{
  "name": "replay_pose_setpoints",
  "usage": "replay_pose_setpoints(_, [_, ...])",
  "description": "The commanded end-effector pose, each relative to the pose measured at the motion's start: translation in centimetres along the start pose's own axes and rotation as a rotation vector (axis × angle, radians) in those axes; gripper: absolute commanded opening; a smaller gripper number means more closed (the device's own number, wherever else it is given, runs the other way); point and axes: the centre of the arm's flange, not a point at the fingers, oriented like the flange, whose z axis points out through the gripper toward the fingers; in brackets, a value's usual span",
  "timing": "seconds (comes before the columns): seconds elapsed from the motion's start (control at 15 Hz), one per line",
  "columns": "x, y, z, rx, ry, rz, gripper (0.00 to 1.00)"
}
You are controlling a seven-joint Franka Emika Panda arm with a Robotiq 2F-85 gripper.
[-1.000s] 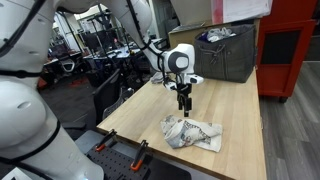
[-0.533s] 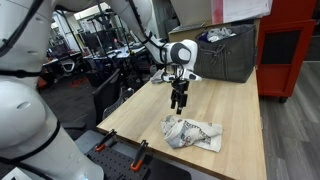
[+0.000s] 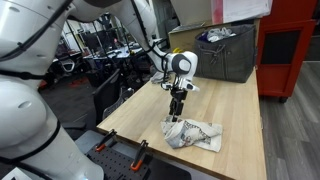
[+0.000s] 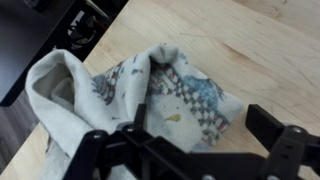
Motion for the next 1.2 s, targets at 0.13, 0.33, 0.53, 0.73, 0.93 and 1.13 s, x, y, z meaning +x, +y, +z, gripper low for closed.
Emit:
replay_pose_setpoints(0.13, [0.9, -0.2, 1.8, -0.067, -0.068, 0.075, 0.59])
replay_pose_setpoints(0.33, [0.6, 0.3, 1.2, -0.071, -0.087, 0.085, 0.35])
replay_pose_setpoints(0.53, [0.1, 0.9, 0.0, -0.070, -0.076, 0.084, 0.13])
replay_pose_setpoints(0.73, [-0.8, 1.5, -2.7, -0.052, -0.012, 0.078, 0.00])
replay_pose_setpoints(0.93, [-1.8, 0.8, -7.1, -0.023, 0.096, 0.043, 0.03])
replay_pose_setpoints(1.13, [-3.7, -0.9, -12.0, 0.006, 0.227, -0.023, 0.03])
